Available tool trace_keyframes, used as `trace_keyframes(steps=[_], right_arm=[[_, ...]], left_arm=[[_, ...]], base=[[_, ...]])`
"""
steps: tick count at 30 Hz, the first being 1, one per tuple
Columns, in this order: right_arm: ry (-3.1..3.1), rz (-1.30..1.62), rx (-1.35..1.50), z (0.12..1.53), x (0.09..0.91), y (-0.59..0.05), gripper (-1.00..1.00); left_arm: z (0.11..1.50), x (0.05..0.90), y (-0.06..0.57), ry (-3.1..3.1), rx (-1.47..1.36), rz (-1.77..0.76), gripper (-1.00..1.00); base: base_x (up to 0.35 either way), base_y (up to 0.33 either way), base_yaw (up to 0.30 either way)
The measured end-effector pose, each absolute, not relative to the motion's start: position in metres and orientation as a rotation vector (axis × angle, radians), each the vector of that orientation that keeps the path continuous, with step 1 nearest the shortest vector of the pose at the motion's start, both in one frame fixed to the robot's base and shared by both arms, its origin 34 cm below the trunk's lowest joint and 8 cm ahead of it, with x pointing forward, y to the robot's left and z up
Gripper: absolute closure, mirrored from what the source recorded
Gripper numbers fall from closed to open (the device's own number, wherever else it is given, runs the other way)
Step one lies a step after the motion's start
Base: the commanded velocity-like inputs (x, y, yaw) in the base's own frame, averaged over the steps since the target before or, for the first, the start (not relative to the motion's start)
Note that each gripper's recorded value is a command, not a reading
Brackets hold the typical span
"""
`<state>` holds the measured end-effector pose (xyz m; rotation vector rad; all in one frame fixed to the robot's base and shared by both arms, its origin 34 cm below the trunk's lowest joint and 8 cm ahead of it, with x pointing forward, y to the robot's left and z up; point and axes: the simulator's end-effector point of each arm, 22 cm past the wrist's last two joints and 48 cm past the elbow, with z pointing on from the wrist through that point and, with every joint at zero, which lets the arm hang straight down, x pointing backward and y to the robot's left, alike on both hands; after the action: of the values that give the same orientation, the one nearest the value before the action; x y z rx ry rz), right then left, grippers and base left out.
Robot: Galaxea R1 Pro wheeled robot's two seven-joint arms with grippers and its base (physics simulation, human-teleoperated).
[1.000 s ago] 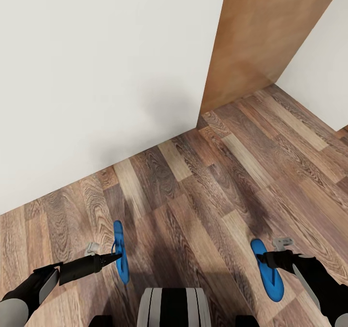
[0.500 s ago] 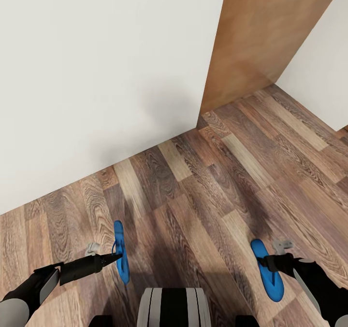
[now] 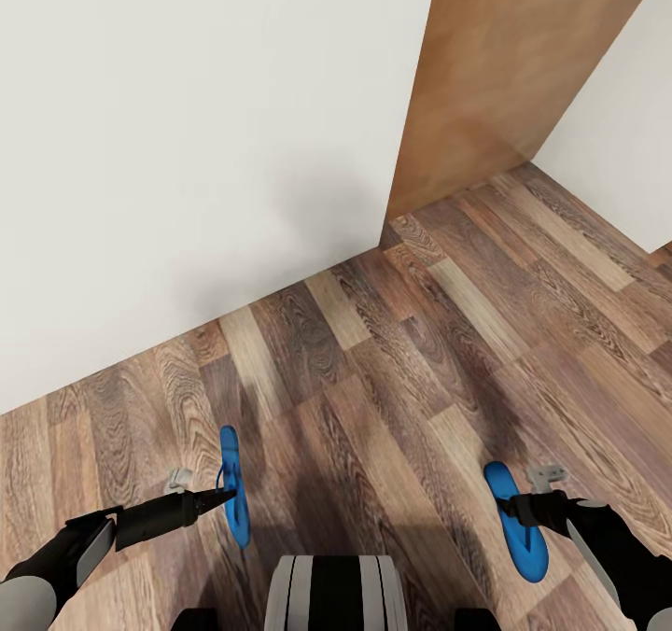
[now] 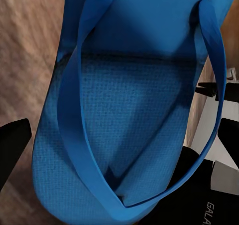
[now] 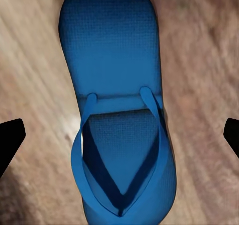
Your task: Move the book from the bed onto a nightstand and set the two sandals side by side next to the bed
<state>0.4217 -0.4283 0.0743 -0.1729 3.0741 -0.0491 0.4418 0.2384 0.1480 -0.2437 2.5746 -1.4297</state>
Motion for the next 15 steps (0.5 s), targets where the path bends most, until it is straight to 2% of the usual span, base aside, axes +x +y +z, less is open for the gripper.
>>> trace_keyframes(steps=[15], right_arm=[[3.115,-0.085,-0.241,0.064,0.405,-0.435,-1.0]], left_arm=[[0.137,0.432,0.239,2.596,-0.265,-1.437,1.0]], base=[[0.0,0.0,0.0]])
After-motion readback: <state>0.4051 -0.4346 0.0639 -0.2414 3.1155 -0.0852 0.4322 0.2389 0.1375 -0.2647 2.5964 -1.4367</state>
